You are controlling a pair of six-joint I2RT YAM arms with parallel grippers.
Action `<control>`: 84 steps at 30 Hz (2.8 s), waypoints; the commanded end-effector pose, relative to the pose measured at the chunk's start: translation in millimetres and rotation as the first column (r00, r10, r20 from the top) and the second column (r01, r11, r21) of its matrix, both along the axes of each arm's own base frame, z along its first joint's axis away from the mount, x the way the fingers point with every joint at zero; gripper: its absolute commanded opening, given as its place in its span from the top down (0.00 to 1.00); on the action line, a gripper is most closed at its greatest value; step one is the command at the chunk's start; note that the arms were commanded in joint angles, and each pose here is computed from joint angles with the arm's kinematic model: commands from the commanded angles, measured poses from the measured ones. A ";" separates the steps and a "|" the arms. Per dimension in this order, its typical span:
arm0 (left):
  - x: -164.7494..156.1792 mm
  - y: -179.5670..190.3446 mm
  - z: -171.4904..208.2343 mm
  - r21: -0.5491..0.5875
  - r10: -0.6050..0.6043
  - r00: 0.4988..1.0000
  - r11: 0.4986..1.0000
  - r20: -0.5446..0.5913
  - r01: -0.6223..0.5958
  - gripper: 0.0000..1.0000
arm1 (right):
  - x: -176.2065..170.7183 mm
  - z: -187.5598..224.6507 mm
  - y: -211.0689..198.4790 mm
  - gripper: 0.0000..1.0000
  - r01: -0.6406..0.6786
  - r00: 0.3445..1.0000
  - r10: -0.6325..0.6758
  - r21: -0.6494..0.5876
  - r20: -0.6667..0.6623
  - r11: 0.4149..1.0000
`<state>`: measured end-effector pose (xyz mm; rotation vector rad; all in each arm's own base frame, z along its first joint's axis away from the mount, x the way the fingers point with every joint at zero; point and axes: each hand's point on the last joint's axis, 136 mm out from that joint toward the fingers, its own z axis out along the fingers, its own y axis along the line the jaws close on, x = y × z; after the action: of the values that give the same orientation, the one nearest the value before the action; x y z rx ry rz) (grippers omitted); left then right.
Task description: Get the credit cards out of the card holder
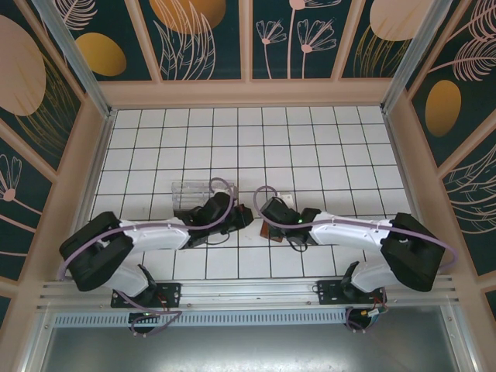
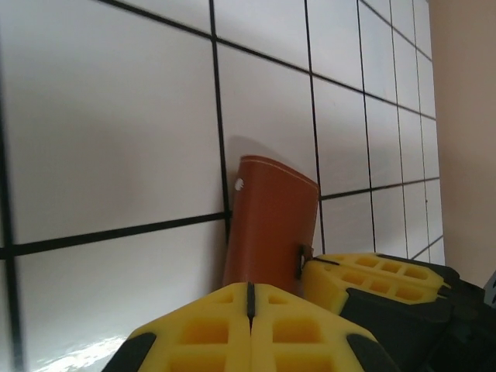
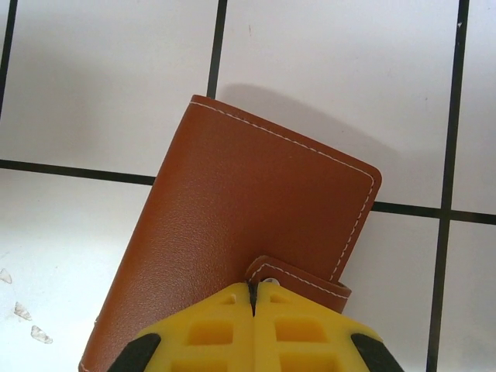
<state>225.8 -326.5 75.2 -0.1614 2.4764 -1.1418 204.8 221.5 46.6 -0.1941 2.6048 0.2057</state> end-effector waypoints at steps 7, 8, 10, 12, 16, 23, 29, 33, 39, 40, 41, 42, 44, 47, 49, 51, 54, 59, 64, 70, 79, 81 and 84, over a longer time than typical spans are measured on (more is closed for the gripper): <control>-2.6 -43.0 -4.9 -0.066 -0.094 0.994 0.994 -0.060 0.090 1.00 | 2.2 2.9 4.1 1.00 -0.005 1.000 0.003 0.099 0.015 0.995; -3.5 -45.2 -9.6 -0.061 -0.102 0.992 0.993 -0.074 0.097 1.00 | 2.3 3.0 4.2 1.00 -0.004 1.000 0.003 0.106 0.013 0.994; -4.1 -49.8 -14.7 -0.063 -0.116 0.989 0.992 -0.092 0.111 1.00 | 2.7 3.6 4.2 1.00 -0.005 1.000 0.003 0.112 0.016 0.994; -6.3 -53.4 -29.4 -0.048 -0.128 0.984 0.991 -0.124 0.123 1.00 | 3.4 4.0 3.6 1.00 -0.002 1.000 0.000 0.115 0.016 0.993; -6.8 -54.5 -42.9 -0.016 -0.120 0.980 0.993 -0.158 0.119 1.00 | 2.8 2.5 3.8 1.00 -0.002 1.000 0.001 0.117 0.012 0.993; -10.9 -32.8 -81.9 0.142 -0.034 0.966 0.987 -0.257 0.072 1.00 | 2.7 6.3 -2.4 1.00 0.017 1.000 -0.019 0.117 0.021 0.993; -8.3 -19.4 -87.3 0.205 0.023 0.967 0.978 -0.254 0.031 1.00 | 0.4 15.4 -28.6 1.00 0.081 0.996 -0.086 0.123 0.033 0.989; -5.7 -18.4 -86.0 0.217 0.033 0.969 0.976 -0.245 0.022 1.00 | -3.3 14.6 -48.8 1.00 0.128 0.991 -0.132 0.141 0.022 0.982; -0.8 -25.9 -76.0 0.192 0.015 0.976 0.981 -0.218 0.027 1.00 | -8.5 13.7 -59.7 1.00 0.160 0.986 -0.164 0.180 0.006 0.970; 0.9 -27.8 -70.5 0.178 0.009 0.979 0.984 -0.203 0.028 1.00 | -8.5 15.9 -59.5 1.00 0.162 0.986 -0.166 0.189 0.009 0.969; 2.4 -29.2 -65.6 0.166 0.006 0.982 0.986 -0.189 0.026 1.00 | -8.4 18.1 -59.0 1.00 0.163 0.986 -0.168 0.198 0.010 0.967; 4.8 -30.4 -58.7 0.154 0.005 0.985 0.988 -0.173 0.022 0.95 | -8.0 23.1 -56.8 1.00 0.159 0.986 -0.166 0.218 0.016 0.963; 10.2 -32.9 -43.1 0.140 0.004 0.991 0.990 -0.132 0.015 0.79 | -6.2 34.1 -52.7 1.00 0.150 0.986 -0.163 0.252 0.029 0.956; 19.0 -33.9 -23.8 0.148 0.007 0.997 0.989 -0.081 0.005 0.64 | -3.4 52.4 -46.7 1.00 0.134 0.987 -0.154 0.292 0.048 0.947; 25.3 -35.2 -1.0 0.125 0.006 0.999 0.992 -0.036 -0.002 0.59 | -1.4 62.2 -43.0 1.00 0.124 0.987 -0.149 0.308 0.057 0.943; 30.5 -32.0 11.8 0.132 0.014 1.000 0.991 -0.003 -0.014 0.58 | 1.2 71.1 -37.4 1.00 0.107 0.988 -0.136 0.324 0.067 0.940; 38.5 -23.1 31.4 0.148 0.034 0.998 0.988 0.061 -0.042 0.58 | 6.2 84.0 -28.3 1.00 0.082 0.990 -0.118 0.344 0.083 0.935; 44.7 -8.0 55.7 0.150 0.061 0.987 0.985 0.147 -0.083 0.60 | 15.0 88.7 -19.6 1.00 0.063 0.990 -0.099 0.324 0.096 0.944; 41.2 -5.1 56.2 0.136 0.056 0.987 0.988 0.152 -0.077 0.63 | 18.0 80.1 -25.2 1.00 0.084 0.989 -0.115 0.283 0.092 0.955; 38.0 -7.3 52.6 0.119 0.046 0.989 0.991 0.142 -0.063 0.63 | 23.9 92.9 -21.9 1.00 0.064 0.989 -0.104 0.335 0.103 0.940; 38.8 -3.8 58.7 0.113 0.058 0.986 0.991 0.157 -0.077 0.64 | 33.9 99.4 -9.0 1.00 0.025 0.991 -0.065 0.317 0.118 0.948; 38.9 -3.6 58.2 0.112 0.060 0.986 0.991 0.156 -0.078 0.65 | 32.6 98.9 -12.6 1.00 0.031 0.990 -0.073 0.315 0.121 0.948; 38.9 -7.2 56.7 0.110 0.049 0.987 0.992 0.152 -0.067 0.67 | 30.0 100.6 -16.3 1.00 0.038 0.989 -0.081 0.324 0.122 0.945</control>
<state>263.6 -334.0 127.4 -0.1253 2.4012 -0.9401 234.0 207.6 136.1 -0.0064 2.4351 0.5534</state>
